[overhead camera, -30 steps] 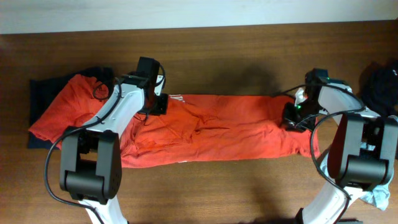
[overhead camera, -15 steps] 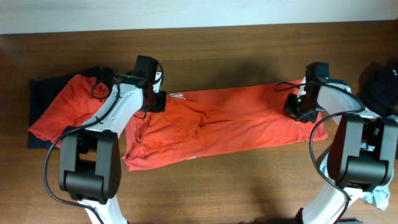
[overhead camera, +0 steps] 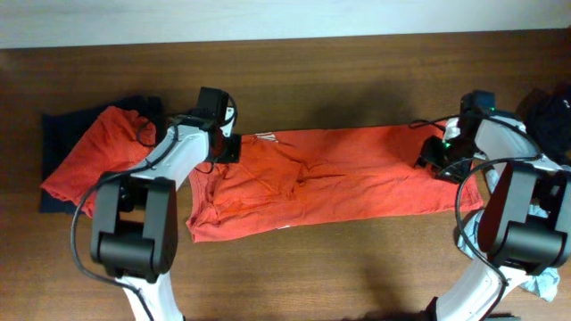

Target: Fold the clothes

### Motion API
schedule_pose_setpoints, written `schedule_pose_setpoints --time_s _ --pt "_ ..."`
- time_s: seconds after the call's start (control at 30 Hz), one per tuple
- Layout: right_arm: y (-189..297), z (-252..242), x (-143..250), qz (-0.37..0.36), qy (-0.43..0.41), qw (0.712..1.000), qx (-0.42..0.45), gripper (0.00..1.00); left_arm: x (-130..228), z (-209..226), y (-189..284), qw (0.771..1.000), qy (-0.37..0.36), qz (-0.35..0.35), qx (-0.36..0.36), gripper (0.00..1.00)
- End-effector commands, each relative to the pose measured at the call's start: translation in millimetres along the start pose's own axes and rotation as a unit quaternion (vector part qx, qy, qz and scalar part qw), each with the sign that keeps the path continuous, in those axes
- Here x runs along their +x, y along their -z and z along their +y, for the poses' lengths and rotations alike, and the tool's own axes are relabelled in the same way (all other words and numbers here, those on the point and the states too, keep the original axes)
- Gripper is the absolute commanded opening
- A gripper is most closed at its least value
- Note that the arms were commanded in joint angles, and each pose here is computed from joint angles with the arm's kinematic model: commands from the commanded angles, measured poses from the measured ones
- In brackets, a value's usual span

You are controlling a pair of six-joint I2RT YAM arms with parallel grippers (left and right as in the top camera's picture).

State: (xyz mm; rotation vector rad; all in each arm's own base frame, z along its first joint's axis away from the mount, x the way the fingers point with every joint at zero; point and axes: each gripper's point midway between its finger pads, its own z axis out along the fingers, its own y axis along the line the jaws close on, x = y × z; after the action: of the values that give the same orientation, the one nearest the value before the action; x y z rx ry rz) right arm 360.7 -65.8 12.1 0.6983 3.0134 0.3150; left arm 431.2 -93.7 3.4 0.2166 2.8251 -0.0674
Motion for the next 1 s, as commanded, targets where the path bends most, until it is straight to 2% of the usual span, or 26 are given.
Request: schedule_pose_setpoints --time_s 0.0,0.2,0.5,0.73,0.77,0.83,0.87,0.9,0.97 --pt "33.7 11.9 -14.0 -0.043 0.017 0.999 -0.013 0.60 17.6 2.5 -40.5 1.000 0.000 0.029 0.004 0.00" --pt "46.5 13.0 -8.1 -0.045 0.016 0.999 -0.013 0.61 2.6 8.6 -58.2 1.000 0.007 -0.005 0.004 0.00" --pt "46.2 12.3 -4.4 -0.037 0.013 0.999 -0.012 0.62 -45.2 45.0 -41.9 0.997 0.041 -0.069 -0.008 0.00" --pt "46.8 10.7 -7.1 -0.042 0.011 0.999 -0.013 0.72 -68.0 73.7 -20.0 0.995 0.053 -0.079 -0.014 0.01" --pt "47.2 9.7 -7.9 -0.043 0.009 0.999 -0.015 0.74 -74.1 72.6 -13.5 0.996 0.043 -0.080 -0.011 0.05" --pt "48.7 10.1 -10.5 -0.047 0.016 0.998 -0.030 0.76 -84.7 72.2 -0.2 0.996 0.041 -0.080 -0.010 0.23" --pt "51.5 16.1 -13.4 -0.053 0.047 0.995 -0.065 0.79 -94.7 68.6 14.6 0.996 0.038 -0.079 -0.008 0.44" --pt "53.3 15.5 -15.7 -0.057 0.053 0.994 -0.078 0.80 -99.6 66.0 22.2 0.996 0.036 -0.079 -0.007 0.52" --pt "56.3 8.2 -20.7 -0.066 0.050 0.993 -0.088 0.85 -108.6 60.1 37.8 0.996 0.031 -0.079 -0.005 0.60"
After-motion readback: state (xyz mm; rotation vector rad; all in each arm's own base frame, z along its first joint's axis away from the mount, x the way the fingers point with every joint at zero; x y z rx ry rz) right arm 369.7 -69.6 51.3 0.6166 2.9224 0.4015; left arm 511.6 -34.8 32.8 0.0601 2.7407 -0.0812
